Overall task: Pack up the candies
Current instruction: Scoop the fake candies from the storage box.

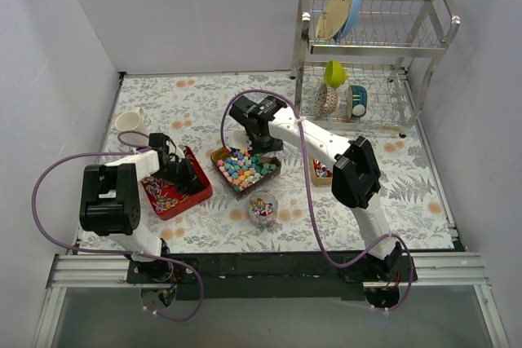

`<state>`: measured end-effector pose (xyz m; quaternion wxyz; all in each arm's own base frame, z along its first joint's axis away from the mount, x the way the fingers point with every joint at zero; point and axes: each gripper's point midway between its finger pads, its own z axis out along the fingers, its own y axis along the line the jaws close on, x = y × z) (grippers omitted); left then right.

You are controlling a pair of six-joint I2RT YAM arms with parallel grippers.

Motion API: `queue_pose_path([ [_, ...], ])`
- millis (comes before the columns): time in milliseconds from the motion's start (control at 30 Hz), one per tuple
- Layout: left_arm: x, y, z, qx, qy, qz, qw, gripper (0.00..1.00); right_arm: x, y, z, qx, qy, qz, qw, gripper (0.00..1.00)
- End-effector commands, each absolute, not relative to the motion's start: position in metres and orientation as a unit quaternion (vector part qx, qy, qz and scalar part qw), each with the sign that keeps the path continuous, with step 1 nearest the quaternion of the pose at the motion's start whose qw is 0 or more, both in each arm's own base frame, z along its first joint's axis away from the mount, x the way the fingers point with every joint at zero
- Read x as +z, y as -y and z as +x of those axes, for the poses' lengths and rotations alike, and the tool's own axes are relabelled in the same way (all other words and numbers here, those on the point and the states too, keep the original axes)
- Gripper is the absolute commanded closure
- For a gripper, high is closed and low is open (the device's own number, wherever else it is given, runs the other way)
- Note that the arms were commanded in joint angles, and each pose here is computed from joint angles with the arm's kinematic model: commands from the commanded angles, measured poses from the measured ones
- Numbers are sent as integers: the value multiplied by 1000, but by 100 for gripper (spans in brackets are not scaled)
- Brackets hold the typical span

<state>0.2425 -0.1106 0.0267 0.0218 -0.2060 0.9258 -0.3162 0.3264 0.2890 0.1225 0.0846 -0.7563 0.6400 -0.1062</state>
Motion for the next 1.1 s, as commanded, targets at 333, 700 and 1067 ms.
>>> queue_pose_path([
  [333, 10, 137, 247, -328, -934, -143, 16, 100, 95, -237, 307, -69, -714, -697, -6, 99],
  [700, 5, 151, 249, -341, -932, -122, 3, 100, 80, -272, 311, -65, -673, -737, -3, 99],
  [1067, 3, 161, 249, -350, -930, -109, -4, 100, 64, -329, 315, -62, -665, -744, 31, 99],
])
